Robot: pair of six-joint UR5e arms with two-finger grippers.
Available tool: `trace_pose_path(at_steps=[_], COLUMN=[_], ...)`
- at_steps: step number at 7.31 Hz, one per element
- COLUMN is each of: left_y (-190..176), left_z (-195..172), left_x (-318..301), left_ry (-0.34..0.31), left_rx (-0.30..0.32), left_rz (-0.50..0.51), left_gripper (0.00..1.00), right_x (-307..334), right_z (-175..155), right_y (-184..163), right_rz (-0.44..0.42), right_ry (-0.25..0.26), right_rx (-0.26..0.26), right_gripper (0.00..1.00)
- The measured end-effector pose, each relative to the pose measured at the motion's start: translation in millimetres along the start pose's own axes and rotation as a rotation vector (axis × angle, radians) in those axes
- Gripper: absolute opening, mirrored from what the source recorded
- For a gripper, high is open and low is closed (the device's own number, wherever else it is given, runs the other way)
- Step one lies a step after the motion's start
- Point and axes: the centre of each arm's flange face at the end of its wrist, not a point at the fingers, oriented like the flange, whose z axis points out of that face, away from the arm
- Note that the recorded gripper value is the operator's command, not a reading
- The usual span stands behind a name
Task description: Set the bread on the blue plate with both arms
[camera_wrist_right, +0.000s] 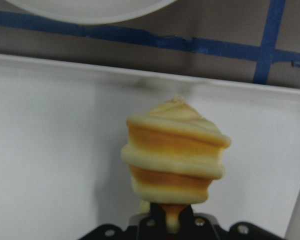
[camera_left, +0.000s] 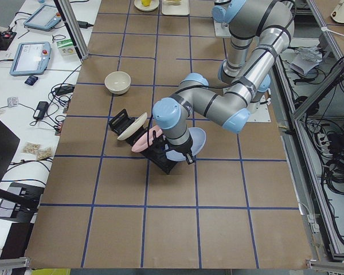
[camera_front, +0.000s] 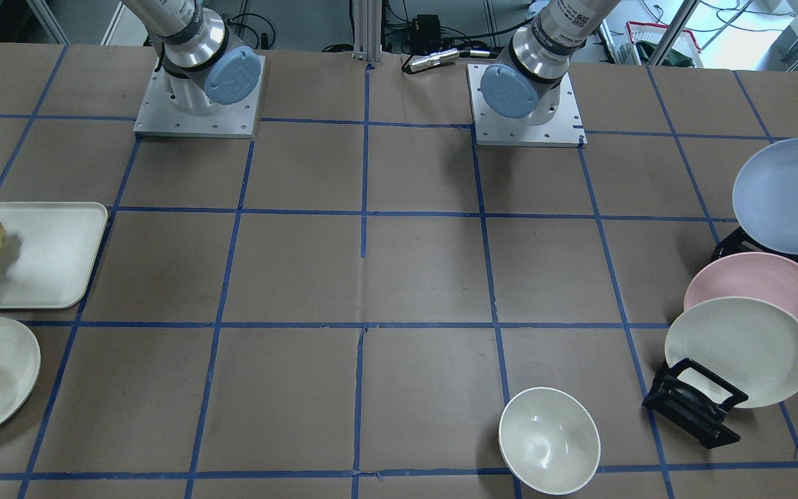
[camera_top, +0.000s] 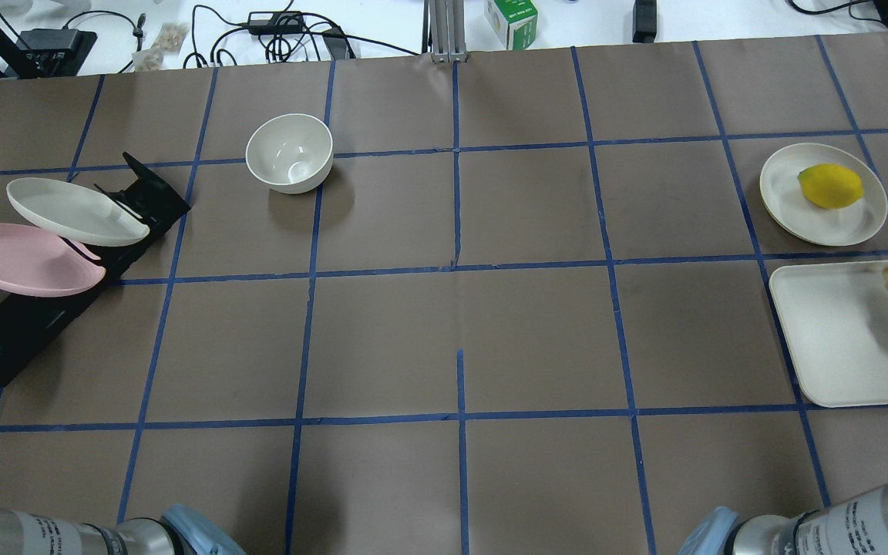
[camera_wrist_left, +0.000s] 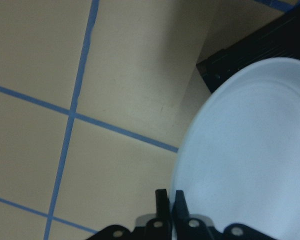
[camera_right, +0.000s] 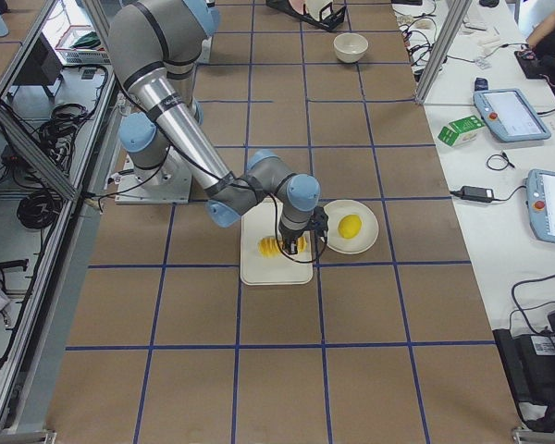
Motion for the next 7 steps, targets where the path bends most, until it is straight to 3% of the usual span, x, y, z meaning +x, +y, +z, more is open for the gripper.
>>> trace_pose_path(at_steps=[2, 3, 5, 7], left_y=[27.5, 25.9, 3.0, -11.1], left_z=[-46.5, -62.1, -83.1, -95.7], left_x=[18.1, 47.1, 141.8, 262.1], left_ry=[-0.004, 0.018, 0.071, 0.148], left_rx=[0.005, 0.037, 0.094, 0.13], left_rz=[0.013, 0.032, 0.004, -0.043], left_gripper=[0.0, 0.0, 0.0, 0.0], right_x=[-15.8, -20.3, -35.7, -57.7], right_z=[-22.3, -32.4, -52.8, -80.8], right_y=[-2.2, -2.2, -8.0, -15.0], right_rz=[-0.003, -0.003, -0.017, 0.007], right_ry=[0.019, 0.029, 0.039, 0.018], right_rx=[-0.002, 0.007, 0.018, -0.003], right_gripper=[0.07, 0.07, 0.07, 0.07])
